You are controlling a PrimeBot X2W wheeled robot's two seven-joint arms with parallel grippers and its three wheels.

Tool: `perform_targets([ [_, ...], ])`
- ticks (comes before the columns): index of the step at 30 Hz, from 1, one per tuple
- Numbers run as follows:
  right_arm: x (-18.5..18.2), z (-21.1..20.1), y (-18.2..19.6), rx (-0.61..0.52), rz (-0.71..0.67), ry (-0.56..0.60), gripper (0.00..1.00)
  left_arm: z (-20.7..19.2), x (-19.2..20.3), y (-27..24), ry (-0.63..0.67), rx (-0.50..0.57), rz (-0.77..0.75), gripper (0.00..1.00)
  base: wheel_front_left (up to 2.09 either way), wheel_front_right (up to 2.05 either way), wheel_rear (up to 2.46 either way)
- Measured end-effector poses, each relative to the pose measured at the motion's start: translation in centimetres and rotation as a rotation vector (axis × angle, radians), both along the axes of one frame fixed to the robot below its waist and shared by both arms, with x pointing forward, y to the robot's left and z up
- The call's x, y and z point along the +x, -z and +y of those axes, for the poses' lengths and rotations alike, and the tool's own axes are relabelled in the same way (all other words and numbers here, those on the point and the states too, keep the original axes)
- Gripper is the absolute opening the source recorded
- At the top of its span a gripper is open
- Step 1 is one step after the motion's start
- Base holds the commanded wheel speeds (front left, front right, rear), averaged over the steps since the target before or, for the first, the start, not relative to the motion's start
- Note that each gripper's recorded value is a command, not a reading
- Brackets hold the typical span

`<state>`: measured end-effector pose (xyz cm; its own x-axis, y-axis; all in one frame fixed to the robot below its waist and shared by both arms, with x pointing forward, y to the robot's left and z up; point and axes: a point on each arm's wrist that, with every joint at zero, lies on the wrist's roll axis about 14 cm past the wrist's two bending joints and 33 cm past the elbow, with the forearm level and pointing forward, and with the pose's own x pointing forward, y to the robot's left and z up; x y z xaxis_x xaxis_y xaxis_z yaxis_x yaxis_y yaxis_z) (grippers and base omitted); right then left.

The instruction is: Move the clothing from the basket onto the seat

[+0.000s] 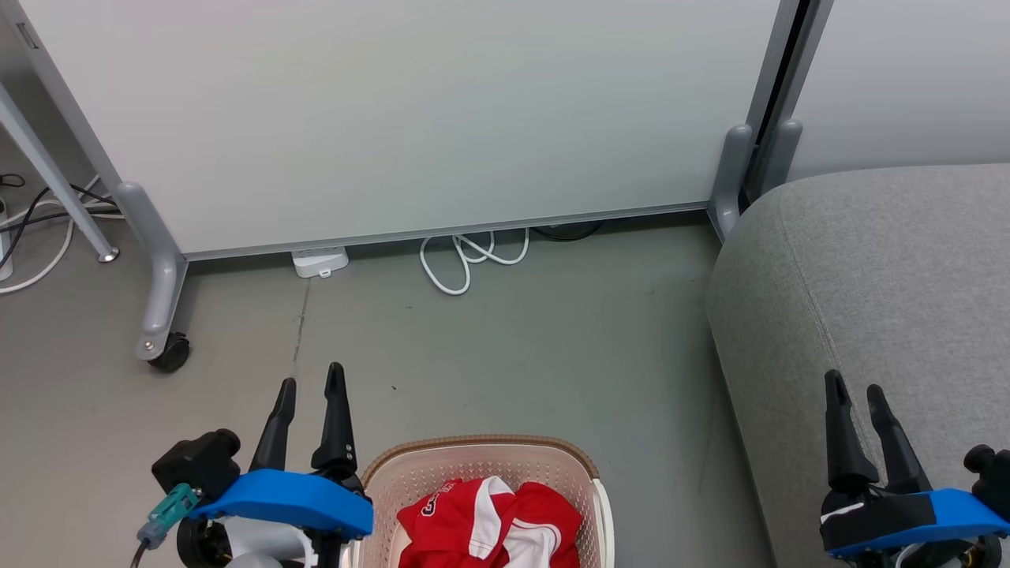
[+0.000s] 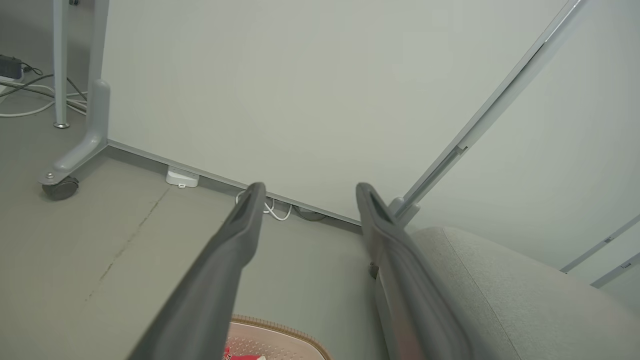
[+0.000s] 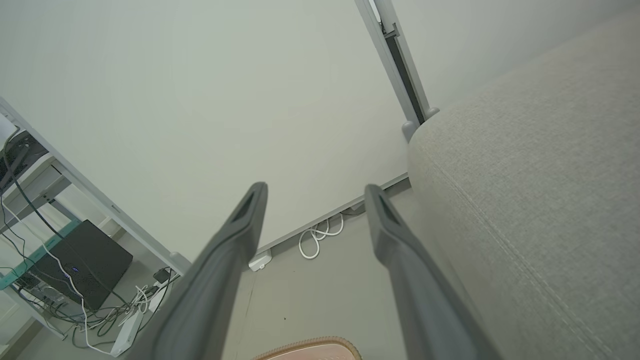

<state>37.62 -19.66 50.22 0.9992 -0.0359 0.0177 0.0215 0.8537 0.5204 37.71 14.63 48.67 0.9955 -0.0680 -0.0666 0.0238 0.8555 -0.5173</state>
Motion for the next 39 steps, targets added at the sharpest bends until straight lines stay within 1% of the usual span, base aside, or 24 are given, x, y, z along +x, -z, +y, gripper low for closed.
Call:
perform_targets([
  [15,0.1,0.5,-0.2,-0.164,-0.017,-0.020,1.00,-0.8,-0.2,-0.1,0.030,0.136,-0.035,1.00,0.00,0.00,0.00],
  [39,0.0,0.9,-0.8,-0.353,-0.059,-0.037,1.00,-1.7,-0.2,-0.8,0.064,0.251,-0.102,1.00,0.00,0.00,0.00],
])
